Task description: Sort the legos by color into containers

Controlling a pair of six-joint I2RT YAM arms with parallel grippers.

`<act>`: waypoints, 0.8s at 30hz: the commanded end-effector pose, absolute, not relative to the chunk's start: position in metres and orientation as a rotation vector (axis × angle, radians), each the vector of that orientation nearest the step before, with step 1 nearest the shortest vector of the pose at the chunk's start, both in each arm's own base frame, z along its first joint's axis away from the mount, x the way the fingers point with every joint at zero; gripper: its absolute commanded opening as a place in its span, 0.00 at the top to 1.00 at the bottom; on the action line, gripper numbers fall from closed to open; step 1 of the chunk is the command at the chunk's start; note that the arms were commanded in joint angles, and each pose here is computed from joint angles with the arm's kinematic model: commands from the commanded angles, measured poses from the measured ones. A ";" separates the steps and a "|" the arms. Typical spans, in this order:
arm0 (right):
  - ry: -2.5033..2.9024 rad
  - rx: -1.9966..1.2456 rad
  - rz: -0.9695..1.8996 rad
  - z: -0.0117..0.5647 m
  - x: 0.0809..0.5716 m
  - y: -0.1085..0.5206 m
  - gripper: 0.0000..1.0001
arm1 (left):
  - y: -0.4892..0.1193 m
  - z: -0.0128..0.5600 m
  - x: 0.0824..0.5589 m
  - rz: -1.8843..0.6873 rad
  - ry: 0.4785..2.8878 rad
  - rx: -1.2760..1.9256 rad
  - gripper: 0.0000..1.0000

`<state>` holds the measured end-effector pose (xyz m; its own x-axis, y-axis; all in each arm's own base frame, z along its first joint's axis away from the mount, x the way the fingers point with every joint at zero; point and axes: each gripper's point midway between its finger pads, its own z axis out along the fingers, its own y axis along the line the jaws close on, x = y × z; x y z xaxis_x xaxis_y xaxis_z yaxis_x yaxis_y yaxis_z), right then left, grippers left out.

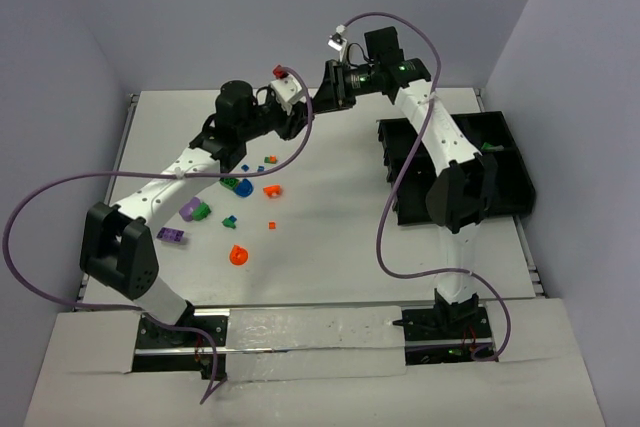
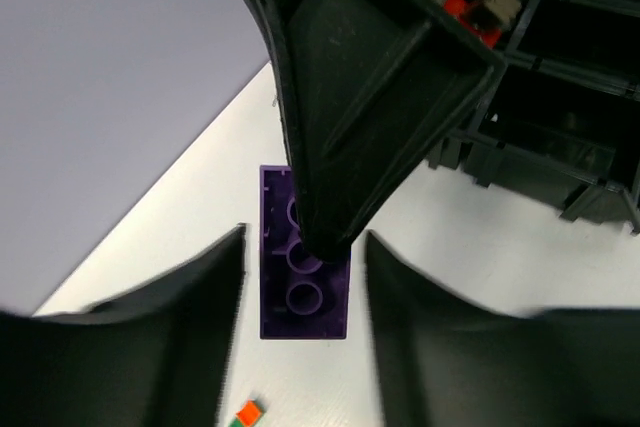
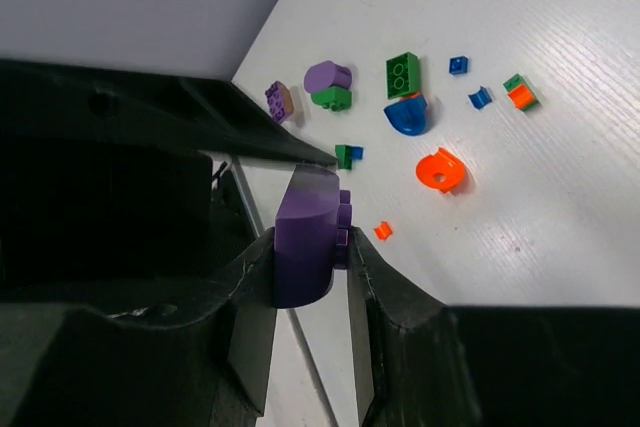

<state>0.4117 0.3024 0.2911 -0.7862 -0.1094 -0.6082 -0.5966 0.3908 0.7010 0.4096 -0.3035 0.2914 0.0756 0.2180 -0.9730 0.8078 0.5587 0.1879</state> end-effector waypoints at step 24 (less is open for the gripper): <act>2.424 -0.324 -0.172 0.156 0.549 0.025 1.00 | -0.082 0.222 0.449 -0.096 2.082 0.343 0.01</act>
